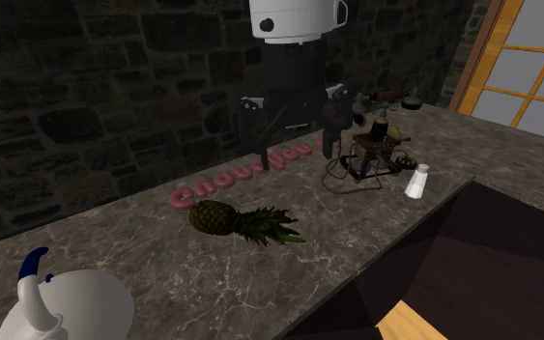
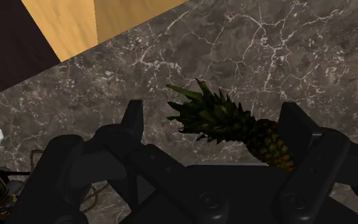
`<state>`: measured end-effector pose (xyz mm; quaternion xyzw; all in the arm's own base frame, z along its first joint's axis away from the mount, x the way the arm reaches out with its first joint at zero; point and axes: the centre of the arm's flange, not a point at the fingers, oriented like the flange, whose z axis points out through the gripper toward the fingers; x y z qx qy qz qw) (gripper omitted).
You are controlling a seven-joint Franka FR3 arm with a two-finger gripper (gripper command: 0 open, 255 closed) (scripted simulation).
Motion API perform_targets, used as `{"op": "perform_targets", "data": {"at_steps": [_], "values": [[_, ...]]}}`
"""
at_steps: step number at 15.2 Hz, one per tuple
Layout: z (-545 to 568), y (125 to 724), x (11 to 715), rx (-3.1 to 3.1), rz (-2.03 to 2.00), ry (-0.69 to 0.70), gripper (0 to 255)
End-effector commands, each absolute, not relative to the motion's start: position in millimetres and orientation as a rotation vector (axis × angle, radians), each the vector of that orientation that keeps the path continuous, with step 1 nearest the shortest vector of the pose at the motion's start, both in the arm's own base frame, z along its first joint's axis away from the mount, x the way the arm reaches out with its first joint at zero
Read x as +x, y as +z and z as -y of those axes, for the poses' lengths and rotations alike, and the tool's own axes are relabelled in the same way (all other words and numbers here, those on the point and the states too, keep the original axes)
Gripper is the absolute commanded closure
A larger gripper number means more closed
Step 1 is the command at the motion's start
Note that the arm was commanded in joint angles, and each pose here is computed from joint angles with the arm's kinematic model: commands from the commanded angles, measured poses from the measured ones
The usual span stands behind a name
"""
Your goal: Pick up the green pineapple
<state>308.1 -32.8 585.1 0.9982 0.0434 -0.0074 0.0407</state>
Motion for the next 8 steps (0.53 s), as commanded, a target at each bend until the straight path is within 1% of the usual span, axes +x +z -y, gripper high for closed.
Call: {"op": "perform_targets", "data": {"at_steps": [1, 8], "values": [[32.8, 585.1, 308.1, 3.057, -0.133, -0.023, 0], [14.5, 514.3, 362.7, 3.005, -0.516, -0.018, 0]]}}
